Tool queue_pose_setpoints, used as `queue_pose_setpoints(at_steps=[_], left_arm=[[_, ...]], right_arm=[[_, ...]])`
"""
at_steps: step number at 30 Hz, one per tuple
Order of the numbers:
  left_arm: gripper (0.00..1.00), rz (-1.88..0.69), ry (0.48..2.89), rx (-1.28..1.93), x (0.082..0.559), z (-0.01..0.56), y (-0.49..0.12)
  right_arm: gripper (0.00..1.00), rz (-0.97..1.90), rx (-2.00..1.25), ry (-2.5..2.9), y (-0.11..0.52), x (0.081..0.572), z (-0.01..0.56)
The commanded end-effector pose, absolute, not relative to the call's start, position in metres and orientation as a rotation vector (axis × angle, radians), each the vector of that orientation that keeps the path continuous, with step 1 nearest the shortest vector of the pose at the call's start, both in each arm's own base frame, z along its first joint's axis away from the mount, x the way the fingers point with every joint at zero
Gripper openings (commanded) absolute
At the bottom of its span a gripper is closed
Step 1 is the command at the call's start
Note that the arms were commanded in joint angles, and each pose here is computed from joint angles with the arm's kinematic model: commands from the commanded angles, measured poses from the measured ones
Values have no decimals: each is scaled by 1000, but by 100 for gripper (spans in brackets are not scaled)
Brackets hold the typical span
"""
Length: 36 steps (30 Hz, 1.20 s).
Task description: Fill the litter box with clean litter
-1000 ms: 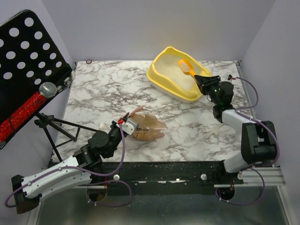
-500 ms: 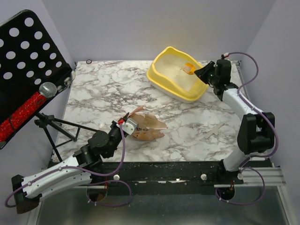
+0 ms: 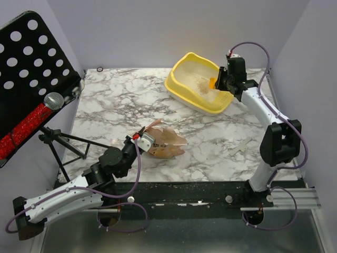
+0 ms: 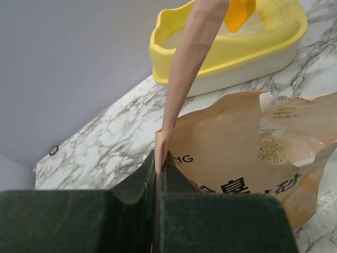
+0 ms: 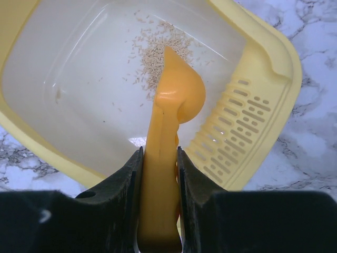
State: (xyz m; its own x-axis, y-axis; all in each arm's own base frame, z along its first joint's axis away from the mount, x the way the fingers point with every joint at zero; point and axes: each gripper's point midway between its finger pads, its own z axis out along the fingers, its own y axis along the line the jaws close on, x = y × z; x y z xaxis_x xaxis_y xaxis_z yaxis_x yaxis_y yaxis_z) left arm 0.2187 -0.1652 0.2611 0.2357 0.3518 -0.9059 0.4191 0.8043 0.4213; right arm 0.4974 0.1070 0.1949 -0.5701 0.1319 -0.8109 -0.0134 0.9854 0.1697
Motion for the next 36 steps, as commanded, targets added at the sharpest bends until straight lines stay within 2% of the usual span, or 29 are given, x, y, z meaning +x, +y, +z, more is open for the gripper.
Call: queue_pose_setpoints(at_steps=[1, 4, 7, 12, 21, 36], left_arm=[[0, -92, 1283, 546, 219, 312, -156], [0, -91, 1284, 547, 219, 312, -157], [0, -94, 1282, 548, 219, 313, -156], [0, -103, 1271, 538, 217, 316, -154], [0, -105, 1271, 538, 216, 316, -154], [0, -104, 1277, 551, 217, 313, -157]], right_arm=[[0, -28, -90, 2134, 105, 487, 225], [0, -102, -129, 2114, 109, 480, 228], [0, -47, -125, 2102, 116, 477, 217], [0, 180, -123, 2029, 144, 473, 204], [0, 437, -5, 1895, 144, 476, 214], [0, 941, 12, 2114, 164, 465, 153]])
